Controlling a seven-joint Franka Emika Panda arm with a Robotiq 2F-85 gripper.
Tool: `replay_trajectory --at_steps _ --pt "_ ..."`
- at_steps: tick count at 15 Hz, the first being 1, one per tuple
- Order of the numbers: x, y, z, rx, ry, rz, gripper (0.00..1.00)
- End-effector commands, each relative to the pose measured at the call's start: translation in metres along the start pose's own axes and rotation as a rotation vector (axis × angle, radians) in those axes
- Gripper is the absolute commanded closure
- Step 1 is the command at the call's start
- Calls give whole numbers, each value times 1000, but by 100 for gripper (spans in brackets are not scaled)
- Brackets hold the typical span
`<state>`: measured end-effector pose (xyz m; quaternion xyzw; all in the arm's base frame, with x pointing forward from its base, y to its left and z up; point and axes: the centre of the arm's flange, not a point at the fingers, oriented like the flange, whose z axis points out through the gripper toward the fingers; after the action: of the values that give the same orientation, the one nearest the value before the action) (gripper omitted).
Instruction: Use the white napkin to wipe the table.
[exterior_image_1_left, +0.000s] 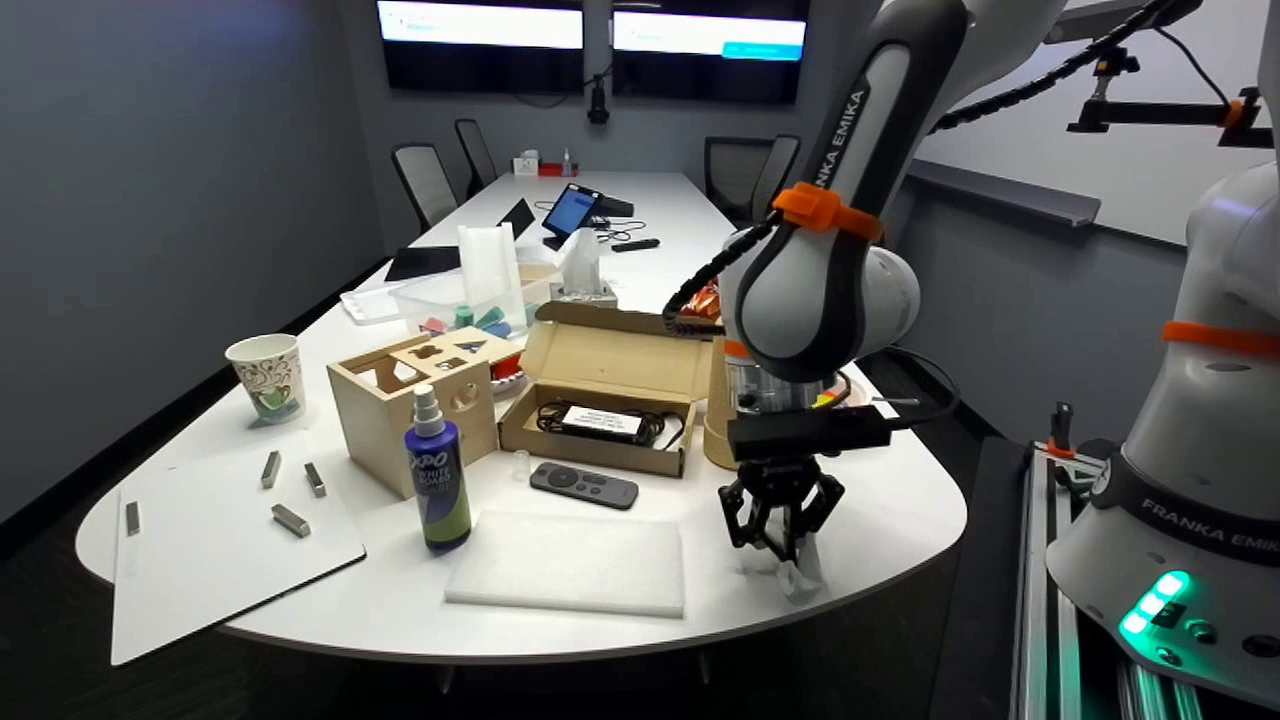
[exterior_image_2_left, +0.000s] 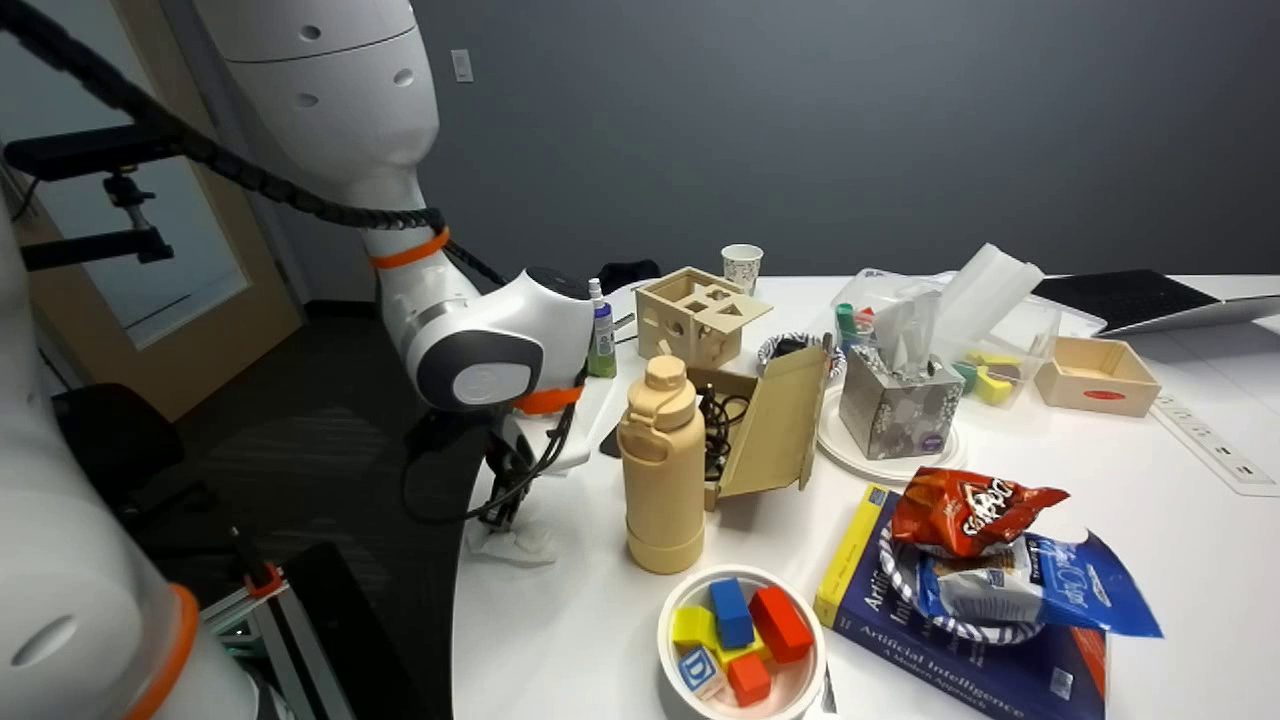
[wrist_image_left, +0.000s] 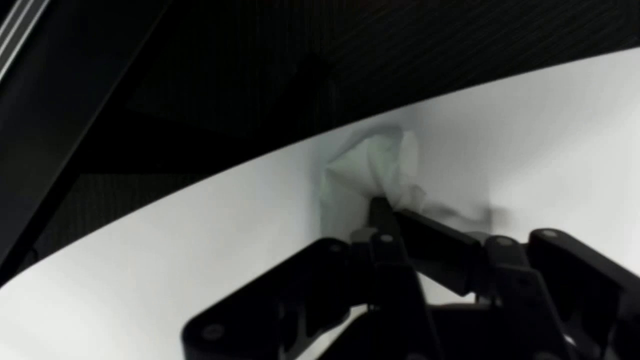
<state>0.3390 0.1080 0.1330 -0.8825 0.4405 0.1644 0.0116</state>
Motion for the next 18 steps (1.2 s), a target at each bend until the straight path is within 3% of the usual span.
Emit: replay_trajectory --at_steps 1,5,8,18 --pt "11 45 10 15 9 153 99" --pt "34 46 5 51 27 231 99" --pt "45 38 -1 93 35 219 99" --pt "25 -16 -19 209 136 -63 99"
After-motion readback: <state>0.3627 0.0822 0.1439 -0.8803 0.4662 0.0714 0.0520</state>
